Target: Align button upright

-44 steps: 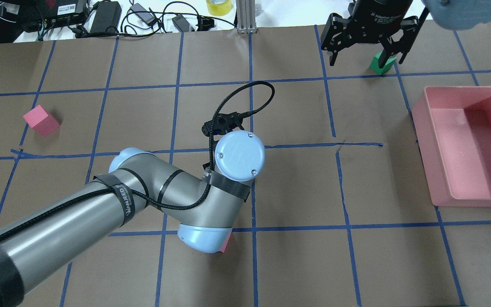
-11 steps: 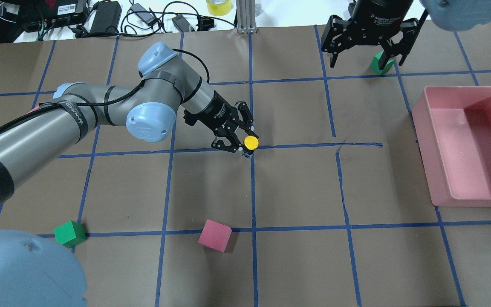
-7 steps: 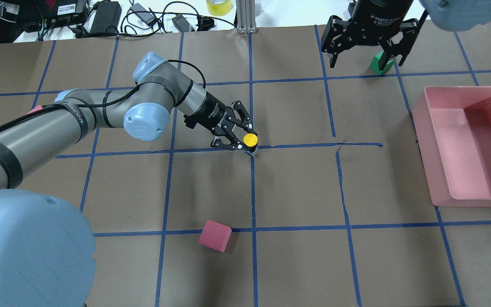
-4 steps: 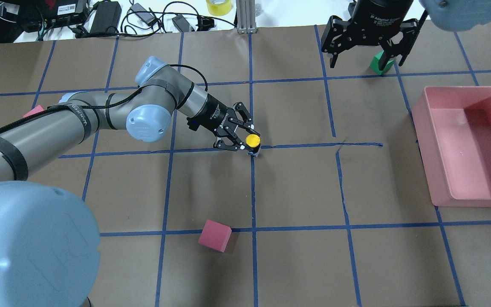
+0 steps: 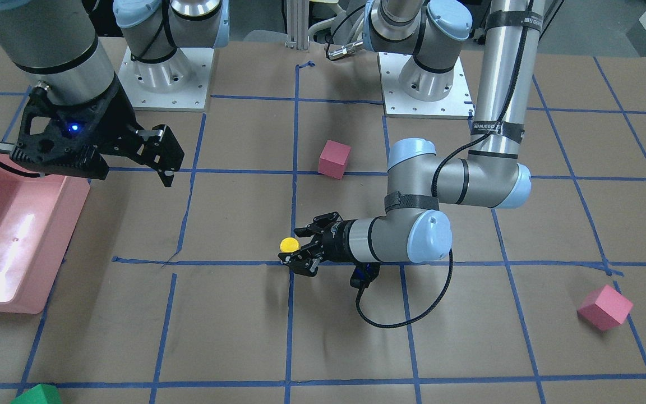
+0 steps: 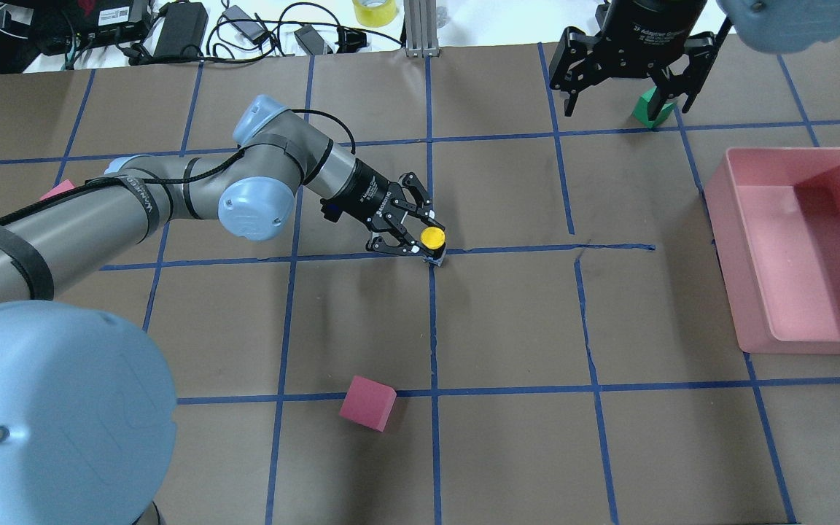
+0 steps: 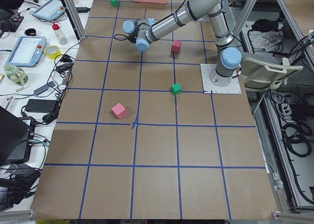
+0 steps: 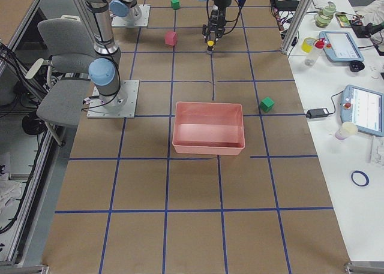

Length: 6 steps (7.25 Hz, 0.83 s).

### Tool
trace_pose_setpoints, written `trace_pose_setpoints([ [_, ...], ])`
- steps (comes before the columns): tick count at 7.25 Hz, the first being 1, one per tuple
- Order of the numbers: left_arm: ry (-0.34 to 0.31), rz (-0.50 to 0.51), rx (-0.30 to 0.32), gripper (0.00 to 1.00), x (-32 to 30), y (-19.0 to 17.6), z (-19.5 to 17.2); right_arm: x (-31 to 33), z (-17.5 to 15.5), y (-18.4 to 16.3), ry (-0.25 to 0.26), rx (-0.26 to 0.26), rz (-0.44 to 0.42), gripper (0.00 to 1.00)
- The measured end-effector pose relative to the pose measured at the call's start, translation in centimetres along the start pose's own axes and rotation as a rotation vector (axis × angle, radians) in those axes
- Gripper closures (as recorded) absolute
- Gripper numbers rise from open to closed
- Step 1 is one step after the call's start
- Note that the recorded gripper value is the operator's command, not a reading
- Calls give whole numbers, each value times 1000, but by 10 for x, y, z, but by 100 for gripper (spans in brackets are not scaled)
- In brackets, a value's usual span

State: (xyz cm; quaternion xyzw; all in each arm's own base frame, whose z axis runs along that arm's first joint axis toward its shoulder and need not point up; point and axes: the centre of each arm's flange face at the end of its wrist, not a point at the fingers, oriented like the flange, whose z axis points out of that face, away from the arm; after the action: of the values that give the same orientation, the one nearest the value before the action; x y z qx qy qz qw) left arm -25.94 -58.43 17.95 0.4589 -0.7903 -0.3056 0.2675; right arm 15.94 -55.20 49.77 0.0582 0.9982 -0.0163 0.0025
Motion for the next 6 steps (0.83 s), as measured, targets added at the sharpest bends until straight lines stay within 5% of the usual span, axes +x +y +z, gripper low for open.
trace_pose_setpoints([
  [2,35,65,75,0,11,11,-25,0,0,0,0,0,0,0],
  [4,52,198,263,0,21,38,-82,0,0,0,0,-1,0,0],
  [6,-56,474,419,0,5,79,-129,0,1,0,0,-2,0,0],
])
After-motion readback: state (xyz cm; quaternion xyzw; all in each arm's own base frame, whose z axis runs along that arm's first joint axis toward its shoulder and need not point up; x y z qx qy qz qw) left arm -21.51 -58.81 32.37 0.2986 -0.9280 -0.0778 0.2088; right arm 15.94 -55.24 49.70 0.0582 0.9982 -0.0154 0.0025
